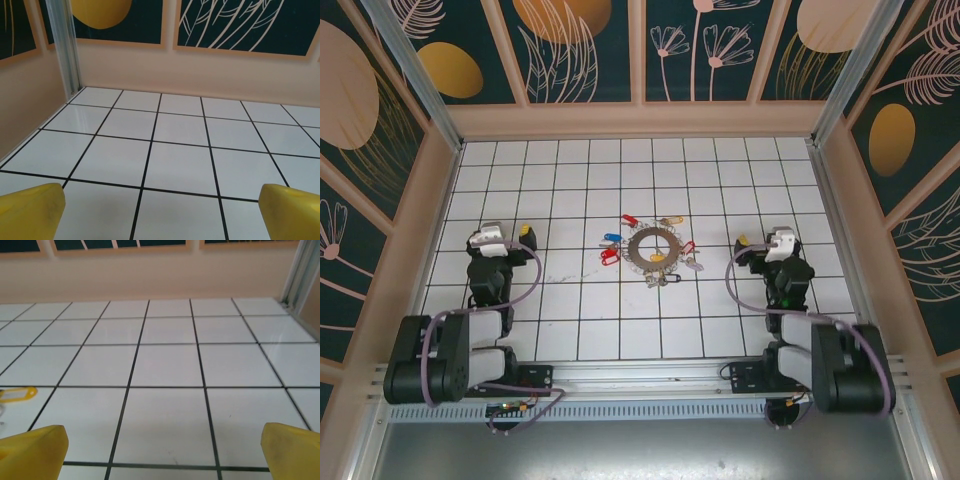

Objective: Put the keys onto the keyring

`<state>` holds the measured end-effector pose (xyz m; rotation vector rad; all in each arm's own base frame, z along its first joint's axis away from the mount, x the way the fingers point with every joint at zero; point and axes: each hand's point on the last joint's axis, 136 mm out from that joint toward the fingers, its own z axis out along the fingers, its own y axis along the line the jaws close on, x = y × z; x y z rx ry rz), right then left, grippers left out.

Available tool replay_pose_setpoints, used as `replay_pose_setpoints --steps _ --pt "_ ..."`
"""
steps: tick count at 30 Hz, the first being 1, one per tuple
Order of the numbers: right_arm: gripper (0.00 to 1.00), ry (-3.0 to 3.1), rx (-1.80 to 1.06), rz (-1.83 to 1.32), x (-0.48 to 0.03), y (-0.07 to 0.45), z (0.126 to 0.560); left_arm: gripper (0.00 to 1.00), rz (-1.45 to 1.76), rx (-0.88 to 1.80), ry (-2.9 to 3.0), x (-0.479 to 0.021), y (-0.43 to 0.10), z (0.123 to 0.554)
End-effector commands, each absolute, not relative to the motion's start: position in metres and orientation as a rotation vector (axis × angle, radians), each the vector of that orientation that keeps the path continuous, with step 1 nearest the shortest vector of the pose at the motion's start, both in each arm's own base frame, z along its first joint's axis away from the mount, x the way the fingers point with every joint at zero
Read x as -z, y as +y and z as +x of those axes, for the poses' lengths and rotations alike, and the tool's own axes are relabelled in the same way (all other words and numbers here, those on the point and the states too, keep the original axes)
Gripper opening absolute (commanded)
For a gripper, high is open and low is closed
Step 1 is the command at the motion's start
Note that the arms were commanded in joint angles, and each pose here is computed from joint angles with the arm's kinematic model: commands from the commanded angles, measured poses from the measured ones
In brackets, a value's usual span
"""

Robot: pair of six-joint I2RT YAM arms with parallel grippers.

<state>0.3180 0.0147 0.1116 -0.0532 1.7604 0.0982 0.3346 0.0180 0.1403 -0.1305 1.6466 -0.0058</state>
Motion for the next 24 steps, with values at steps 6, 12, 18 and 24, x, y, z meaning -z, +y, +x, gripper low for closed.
replay_pose_setpoints --steps 6,12,18,24 --pt "0.99 1.673 -0.107 0.035 -0.126 0.001 0.365 0.99 -0.164 -0.003 1.585 -0.144 0.022 0.363" --pt "0.99 1.697 -0.085 0.085 -0.123 -0.006 0.374 0.99 -0.180 -0.019 1.634 -0.137 0.026 0.371" --pt "0.99 1.719 -0.075 0.095 -0.120 -0.007 0.378 0.99 -0.184 -0.027 1.643 -0.137 0.027 0.374" --pt "0.99 1.716 -0.073 0.092 -0.121 -0.006 0.377 0.99 -0.124 0.004 1.661 -0.136 0.017 0.377"
